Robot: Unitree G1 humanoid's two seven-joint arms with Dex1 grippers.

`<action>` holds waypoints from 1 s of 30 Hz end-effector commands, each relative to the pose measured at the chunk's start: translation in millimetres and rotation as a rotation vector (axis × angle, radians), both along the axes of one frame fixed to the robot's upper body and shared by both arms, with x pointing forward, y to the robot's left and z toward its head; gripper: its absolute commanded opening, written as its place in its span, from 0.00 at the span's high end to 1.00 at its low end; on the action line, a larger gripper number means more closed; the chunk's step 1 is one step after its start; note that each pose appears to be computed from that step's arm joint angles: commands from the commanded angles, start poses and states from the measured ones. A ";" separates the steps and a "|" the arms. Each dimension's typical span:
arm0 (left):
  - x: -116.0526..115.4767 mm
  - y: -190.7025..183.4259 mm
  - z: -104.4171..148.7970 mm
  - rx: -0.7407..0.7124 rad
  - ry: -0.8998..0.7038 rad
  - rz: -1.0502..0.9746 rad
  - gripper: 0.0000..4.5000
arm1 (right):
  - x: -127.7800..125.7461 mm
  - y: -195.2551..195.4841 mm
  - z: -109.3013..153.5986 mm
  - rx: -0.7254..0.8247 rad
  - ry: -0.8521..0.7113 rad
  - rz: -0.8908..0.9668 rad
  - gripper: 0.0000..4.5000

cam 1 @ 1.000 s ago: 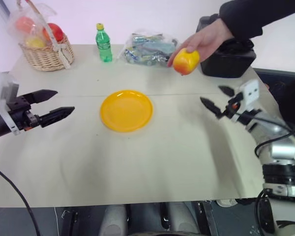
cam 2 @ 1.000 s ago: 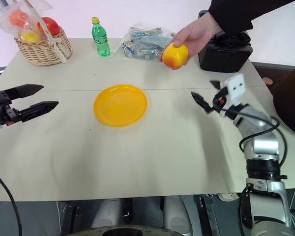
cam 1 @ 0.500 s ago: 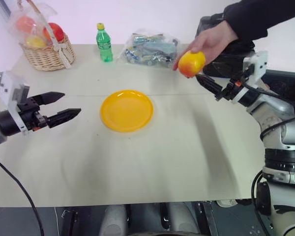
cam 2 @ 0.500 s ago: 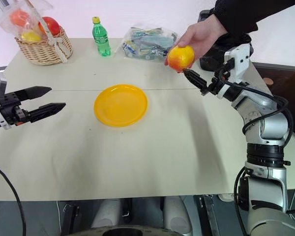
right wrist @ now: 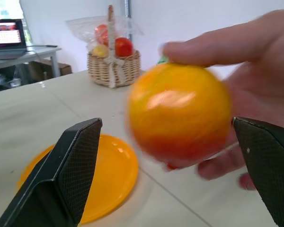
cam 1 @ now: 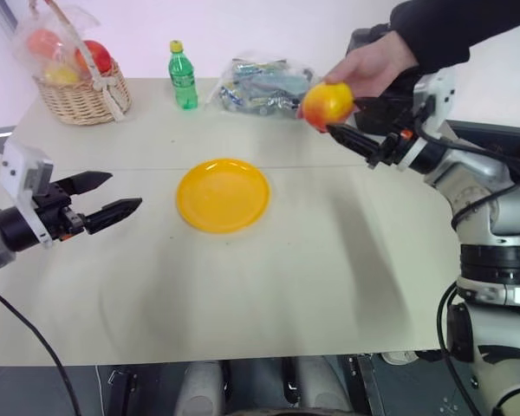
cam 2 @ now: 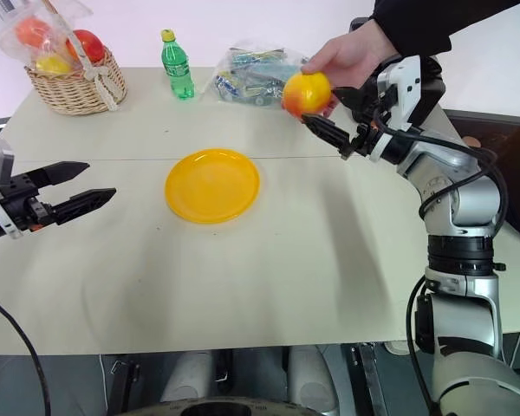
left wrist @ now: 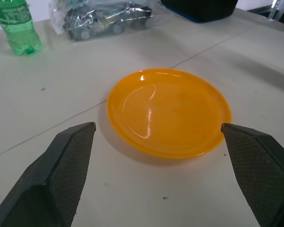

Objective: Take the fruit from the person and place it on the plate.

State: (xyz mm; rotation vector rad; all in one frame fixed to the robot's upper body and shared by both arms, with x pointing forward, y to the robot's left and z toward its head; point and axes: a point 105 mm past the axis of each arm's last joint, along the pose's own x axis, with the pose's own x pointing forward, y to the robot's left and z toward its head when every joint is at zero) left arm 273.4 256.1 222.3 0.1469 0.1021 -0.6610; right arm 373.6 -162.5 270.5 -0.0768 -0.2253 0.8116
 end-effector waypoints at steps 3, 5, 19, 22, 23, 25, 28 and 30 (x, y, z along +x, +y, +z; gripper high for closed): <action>-4.7 -1.2 9.0 0.018 -0.058 0.012 0.01 | 6.1 2.4 17.3 0.005 -0.075 -0.013 0.00; -5.1 -0.6 8.2 0.020 -0.057 0.017 0.01 | 5.0 5.3 19.0 0.014 -0.076 0.003 0.00; -4.9 1.8 7.2 0.022 -0.051 0.032 0.00 | -6.0 18.1 10.3 -0.029 -0.055 0.053 0.33; -5.0 6.8 1.9 0.041 -0.028 0.046 0.00 | -10.4 36.0 1.8 -0.035 -0.030 0.107 0.33; -5.7 9.1 -2.2 0.050 -0.012 0.053 0.00 | -9.2 44.1 -2.7 -0.039 -0.028 0.111 0.33; -7.8 12.7 -11.8 0.072 0.019 0.065 0.00 | -3.4 57.7 -11.4 -0.041 -0.025 0.103 0.33; -12.5 17.6 -28.7 0.119 0.070 0.086 0.00 | 5.3 79.3 -23.3 -0.025 -0.006 0.090 0.33; -17.5 19.9 -40.8 0.147 0.101 0.095 0.00 | 11.2 98.3 -35.6 -0.023 0.015 0.083 0.33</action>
